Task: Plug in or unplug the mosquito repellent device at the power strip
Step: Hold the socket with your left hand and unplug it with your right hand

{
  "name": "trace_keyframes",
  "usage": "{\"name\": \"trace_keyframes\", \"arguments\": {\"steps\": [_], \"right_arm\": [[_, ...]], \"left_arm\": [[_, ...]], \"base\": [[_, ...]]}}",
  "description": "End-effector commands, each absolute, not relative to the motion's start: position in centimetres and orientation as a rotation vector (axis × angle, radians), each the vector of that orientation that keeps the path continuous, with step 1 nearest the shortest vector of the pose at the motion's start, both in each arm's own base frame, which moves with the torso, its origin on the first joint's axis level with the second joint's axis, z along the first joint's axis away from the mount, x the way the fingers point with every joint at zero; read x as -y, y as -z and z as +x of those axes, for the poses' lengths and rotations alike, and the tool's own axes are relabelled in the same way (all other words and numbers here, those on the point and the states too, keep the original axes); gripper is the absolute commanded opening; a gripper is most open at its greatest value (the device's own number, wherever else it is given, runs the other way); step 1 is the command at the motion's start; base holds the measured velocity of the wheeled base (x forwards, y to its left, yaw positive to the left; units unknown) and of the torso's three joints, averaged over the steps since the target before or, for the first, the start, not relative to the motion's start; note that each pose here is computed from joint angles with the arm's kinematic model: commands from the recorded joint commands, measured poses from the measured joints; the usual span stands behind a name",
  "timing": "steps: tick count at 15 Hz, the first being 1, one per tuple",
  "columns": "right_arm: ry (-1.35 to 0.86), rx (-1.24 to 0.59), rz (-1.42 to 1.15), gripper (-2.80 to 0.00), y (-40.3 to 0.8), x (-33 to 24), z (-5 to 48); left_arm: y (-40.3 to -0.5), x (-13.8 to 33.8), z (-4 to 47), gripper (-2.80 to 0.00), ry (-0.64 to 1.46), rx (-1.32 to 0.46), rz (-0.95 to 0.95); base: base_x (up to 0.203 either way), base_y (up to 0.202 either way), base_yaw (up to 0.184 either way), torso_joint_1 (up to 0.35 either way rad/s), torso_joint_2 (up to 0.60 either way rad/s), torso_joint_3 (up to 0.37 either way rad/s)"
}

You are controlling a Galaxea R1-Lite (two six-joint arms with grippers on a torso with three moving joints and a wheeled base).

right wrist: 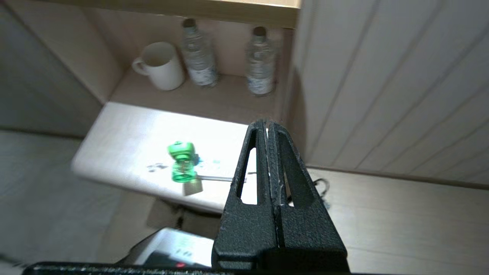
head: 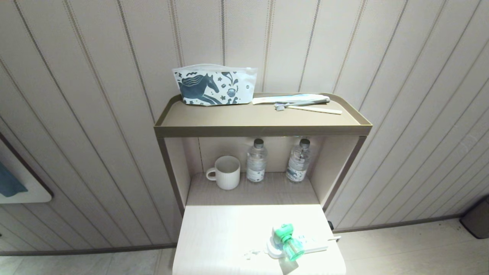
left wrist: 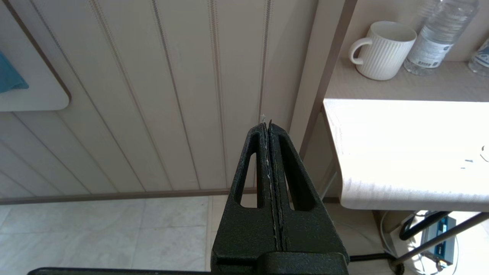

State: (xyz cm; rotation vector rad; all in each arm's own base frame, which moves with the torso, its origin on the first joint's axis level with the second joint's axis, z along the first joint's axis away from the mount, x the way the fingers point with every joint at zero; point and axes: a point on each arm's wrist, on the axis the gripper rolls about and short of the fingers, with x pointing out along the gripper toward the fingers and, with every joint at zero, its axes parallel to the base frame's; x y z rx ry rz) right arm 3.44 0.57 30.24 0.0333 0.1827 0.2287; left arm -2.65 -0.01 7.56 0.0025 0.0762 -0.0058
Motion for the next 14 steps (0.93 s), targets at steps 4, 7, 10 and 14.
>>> {"name": "trace_keyframes", "arguments": {"steps": [4, 7, 10, 14], "right_arm": [[-0.503, -0.618, 0.008, -2.80, -31.9, -6.0, 13.8], [-0.513, -0.829, -0.099, -2.80, -29.3, -10.5, 16.9], [-0.520, -0.964, -0.194, -2.80, -26.3, -13.4, 19.2], [-0.539, -1.074, -0.326, -2.80, -22.6, -15.7, 22.3]], "left_arm": [[-7.6, 0.0, -2.7, -2.80, 0.006, -0.077, 0.003], [-7.6, 0.0, -2.6, -2.80, 0.006, -0.076, 0.003], [-7.6, 0.0, -2.7, -2.80, 0.005, -0.077, 0.003], [-7.6, 0.0, -2.7, -2.80, 0.005, -0.077, 0.003]], "base": [[0.000, 0.000, 0.000, 0.000, 0.00, 0.000], [0.000, 0.000, 0.000, 0.000, 0.00, 0.000], [0.000, 0.000, 0.000, 0.000, 0.00, 0.000], [0.000, 0.000, 0.000, 0.000, 0.00, 0.000]]}}
